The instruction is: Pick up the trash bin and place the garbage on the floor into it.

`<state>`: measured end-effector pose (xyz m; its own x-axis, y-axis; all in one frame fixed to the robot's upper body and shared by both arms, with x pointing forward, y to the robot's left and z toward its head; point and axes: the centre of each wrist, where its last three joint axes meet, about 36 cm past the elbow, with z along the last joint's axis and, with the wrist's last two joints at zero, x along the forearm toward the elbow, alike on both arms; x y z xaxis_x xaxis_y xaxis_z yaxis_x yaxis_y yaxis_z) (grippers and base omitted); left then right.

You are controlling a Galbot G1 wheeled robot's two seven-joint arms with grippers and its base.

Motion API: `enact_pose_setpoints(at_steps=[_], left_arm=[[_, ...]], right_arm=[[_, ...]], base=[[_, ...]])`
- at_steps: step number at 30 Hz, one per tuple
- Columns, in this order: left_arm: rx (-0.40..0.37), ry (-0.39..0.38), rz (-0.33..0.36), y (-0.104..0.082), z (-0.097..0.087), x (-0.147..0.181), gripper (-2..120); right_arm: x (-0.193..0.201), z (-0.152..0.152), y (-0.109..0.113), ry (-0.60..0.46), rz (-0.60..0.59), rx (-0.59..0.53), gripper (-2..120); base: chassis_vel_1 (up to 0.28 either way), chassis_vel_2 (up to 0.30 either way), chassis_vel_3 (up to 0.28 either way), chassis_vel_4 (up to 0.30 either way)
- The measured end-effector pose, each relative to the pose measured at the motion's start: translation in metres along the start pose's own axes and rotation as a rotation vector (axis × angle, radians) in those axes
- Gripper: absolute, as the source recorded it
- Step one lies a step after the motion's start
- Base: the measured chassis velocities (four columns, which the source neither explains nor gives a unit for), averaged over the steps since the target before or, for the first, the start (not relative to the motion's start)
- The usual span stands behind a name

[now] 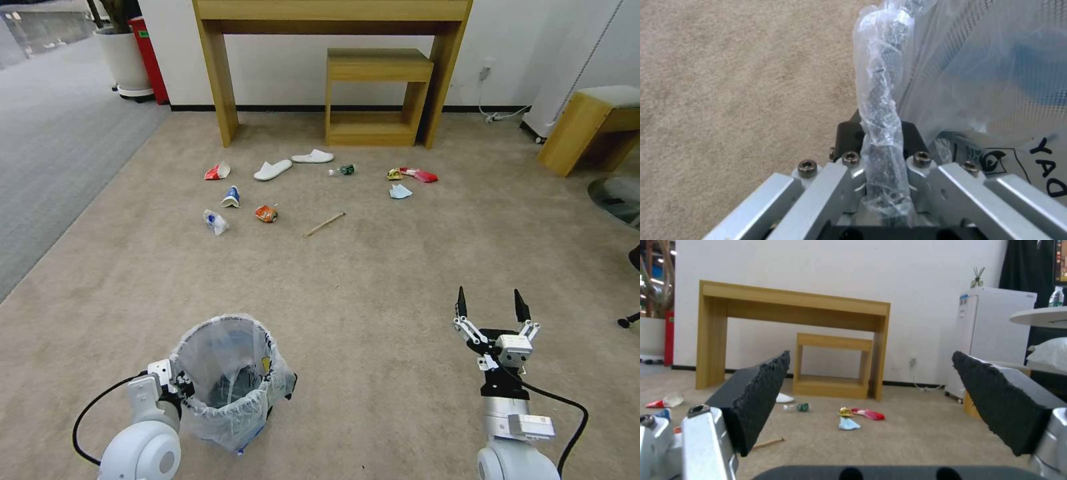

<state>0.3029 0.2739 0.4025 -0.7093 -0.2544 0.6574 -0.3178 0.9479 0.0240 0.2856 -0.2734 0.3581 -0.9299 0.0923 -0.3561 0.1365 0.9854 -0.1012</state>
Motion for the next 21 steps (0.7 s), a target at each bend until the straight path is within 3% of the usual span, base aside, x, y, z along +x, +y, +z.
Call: enact_pose_setpoints(at_steps=[21], left_arm=[[0.049,-0.062,0.014,0.0,-0.011,0.011,1]], right_arm=[[-0.003,0.002,-0.008,0.008,-0.018,0.015,92]], base=[[0.0,0.0,0.0,0.0]])
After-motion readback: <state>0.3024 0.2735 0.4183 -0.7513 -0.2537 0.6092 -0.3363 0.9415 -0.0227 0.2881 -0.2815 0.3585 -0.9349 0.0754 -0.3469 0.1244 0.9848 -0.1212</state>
